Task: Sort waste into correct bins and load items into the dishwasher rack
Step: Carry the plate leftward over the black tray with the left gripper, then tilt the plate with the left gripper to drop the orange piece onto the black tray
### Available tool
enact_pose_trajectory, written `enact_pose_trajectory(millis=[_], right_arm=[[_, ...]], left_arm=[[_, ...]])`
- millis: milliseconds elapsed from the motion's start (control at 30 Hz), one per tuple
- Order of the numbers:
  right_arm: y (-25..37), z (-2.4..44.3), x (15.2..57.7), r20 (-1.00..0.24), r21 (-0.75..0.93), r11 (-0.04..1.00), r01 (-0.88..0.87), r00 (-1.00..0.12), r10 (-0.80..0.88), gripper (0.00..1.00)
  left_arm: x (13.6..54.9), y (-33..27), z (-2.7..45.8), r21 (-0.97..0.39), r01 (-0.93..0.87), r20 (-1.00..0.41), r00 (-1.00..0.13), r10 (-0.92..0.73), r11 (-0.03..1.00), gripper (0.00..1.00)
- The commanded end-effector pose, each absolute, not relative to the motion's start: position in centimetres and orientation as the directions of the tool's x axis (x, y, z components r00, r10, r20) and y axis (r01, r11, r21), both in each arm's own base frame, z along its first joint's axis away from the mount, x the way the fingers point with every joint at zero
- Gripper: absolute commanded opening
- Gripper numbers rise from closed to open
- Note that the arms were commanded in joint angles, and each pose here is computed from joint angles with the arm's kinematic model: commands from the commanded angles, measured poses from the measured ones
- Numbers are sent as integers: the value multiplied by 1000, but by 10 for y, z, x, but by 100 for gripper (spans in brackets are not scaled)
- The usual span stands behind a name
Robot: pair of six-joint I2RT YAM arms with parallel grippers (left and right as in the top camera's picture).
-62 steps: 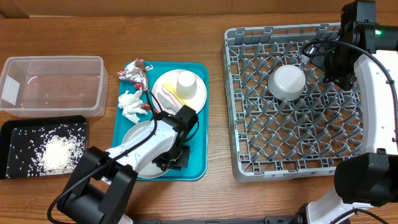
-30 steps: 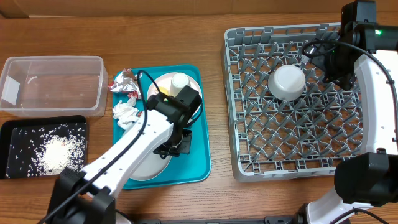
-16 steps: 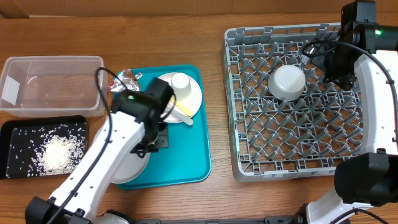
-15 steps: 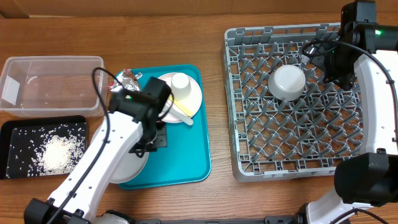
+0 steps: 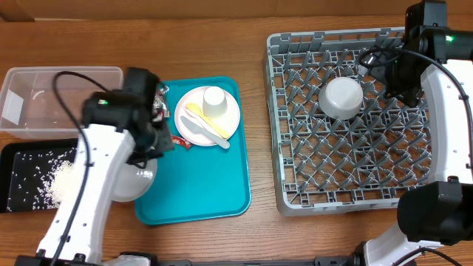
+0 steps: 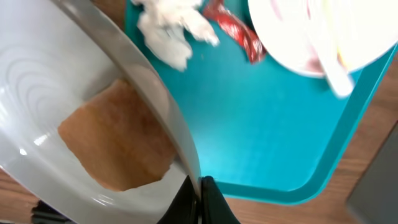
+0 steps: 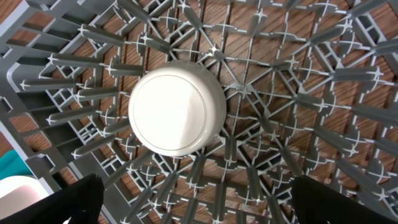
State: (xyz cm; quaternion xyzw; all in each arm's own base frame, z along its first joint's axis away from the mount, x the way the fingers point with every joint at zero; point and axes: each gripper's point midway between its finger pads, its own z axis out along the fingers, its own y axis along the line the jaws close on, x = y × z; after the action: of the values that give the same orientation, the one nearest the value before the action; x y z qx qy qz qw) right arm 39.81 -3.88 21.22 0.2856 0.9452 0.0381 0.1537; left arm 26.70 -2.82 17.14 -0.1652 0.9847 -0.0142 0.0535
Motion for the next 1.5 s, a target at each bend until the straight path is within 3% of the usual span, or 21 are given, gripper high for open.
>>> enact_pose_trajectory(millis=[0, 300, 667, 1067, 1233, 1467], right_arm=[[-38, 216, 398, -276, 171, 831, 529, -784, 556, 100], [-38, 216, 398, -276, 171, 831, 529, -784, 556, 100], [-38, 216, 398, -276, 171, 831, 529, -784, 556, 100], [-38, 216, 398, -276, 171, 831, 529, -784, 556, 100], [-38, 216, 398, -276, 171, 831, 529, -784, 556, 100], [-38, 216, 398, -276, 171, 831, 529, -784, 556, 100]], left_arm=[[273, -15, 186, -143, -345, -125, -923, -363, 927, 4], [285, 40, 194, -309, -480, -136, -832, -538, 821, 4], [285, 82, 197, -332, -562, -175, -752, -635, 758, 4], [311, 110, 206, -329, -546, -319, -703, -635, 770, 4], [314, 120, 214, -441, -548, -307, -652, -693, 711, 4], [299, 143, 214, -456, -572, -301, -622, -723, 682, 4]])
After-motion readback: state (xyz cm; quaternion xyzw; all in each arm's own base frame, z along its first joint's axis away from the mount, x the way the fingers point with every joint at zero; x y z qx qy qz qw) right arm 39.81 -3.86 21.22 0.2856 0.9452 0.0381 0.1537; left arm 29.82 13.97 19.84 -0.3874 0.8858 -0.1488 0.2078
